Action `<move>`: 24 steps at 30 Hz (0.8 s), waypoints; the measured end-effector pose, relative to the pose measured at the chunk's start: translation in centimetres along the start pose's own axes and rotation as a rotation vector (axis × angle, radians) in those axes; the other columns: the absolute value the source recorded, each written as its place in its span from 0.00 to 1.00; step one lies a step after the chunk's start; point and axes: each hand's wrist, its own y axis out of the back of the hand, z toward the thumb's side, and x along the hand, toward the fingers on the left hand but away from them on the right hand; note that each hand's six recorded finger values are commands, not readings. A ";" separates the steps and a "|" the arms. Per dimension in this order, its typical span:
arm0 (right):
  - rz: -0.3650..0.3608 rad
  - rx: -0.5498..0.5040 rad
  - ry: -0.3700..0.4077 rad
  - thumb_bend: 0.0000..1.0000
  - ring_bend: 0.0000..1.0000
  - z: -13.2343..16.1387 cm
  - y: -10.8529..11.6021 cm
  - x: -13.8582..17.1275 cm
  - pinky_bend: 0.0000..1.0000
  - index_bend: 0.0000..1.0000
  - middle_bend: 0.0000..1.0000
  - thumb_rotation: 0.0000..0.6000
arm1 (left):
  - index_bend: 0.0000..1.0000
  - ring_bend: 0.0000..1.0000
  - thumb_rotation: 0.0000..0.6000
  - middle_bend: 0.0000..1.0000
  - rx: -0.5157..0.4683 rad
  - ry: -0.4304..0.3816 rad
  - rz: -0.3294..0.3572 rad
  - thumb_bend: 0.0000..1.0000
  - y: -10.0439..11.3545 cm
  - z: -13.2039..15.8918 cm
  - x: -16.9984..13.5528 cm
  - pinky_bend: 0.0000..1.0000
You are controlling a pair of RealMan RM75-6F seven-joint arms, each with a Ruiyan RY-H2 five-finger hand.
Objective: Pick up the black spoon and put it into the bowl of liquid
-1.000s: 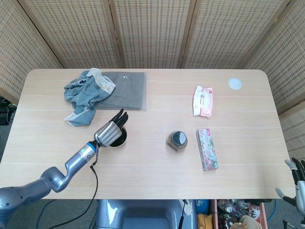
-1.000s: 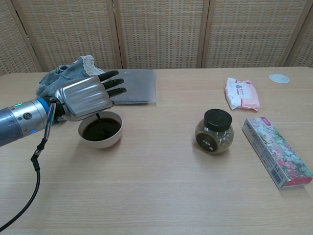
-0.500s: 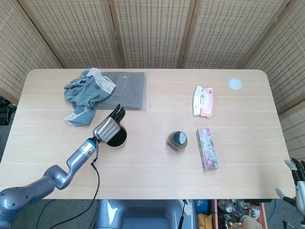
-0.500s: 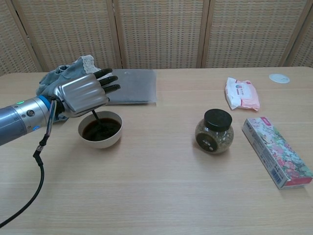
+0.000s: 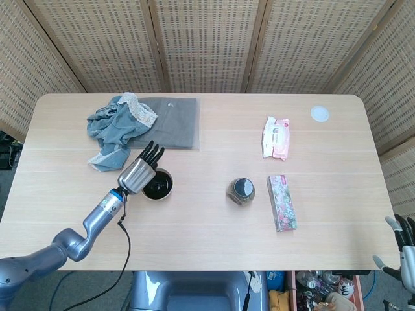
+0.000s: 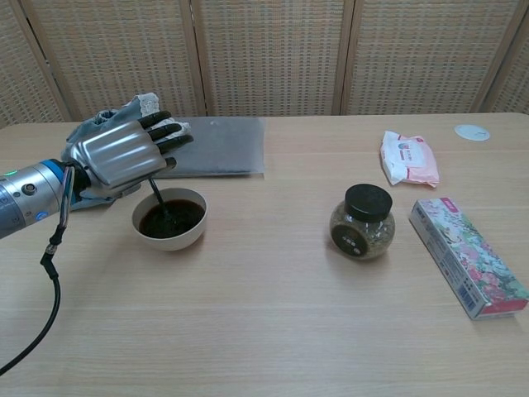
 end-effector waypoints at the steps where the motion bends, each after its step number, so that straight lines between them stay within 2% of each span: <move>1: 0.000 0.000 0.000 0.21 0.01 0.0 0.0 0.0 0.04 0.17 0.19 1.00 | 0.11 0.00 1.00 0.00 -0.005 0.002 -0.002 0.40 0.1 0.0 -0.1 0.00; 5: -0.001 -0.002 0.003 0.21 0.01 0.1 0.0 0.0 0.04 0.17 0.19 1.00 | 0.01 0.00 1.00 0.00 -0.014 0.009 -0.006 0.40 0.5 0.0 -0.4 0.00; 11: -0.004 -0.003 0.008 0.21 0.01 0.2 0.1 -0.1 0.04 0.17 0.19 1.00 | 0.00 0.00 1.00 0.00 -0.076 0.039 -0.014 0.40 0.9 -0.8 -1.1 0.00; 14: -0.004 -0.005 0.014 0.21 0.01 0.3 0.1 -0.2 0.04 0.17 0.19 1.00 | 0.00 0.00 1.00 0.00 -0.153 0.065 -0.025 0.40 1.0 -1.3 -1.9 0.00; 20: -0.001 -0.008 0.031 0.21 0.01 0.7 -0.1 -0.5 0.04 0.17 0.19 1.00 | 0.00 0.00 1.00 0.00 -0.397 0.149 -0.091 0.40 0.3 -2.9 -4.7 0.00; 24: -0.002 -0.009 0.053 0.21 0.01 1.4 -0.1 -1.0 0.04 0.17 0.19 1.00 | 0.00 0.00 1.00 0.00 -0.578 0.238 -0.119 0.40 -0.8 -4.7 -8.1 0.00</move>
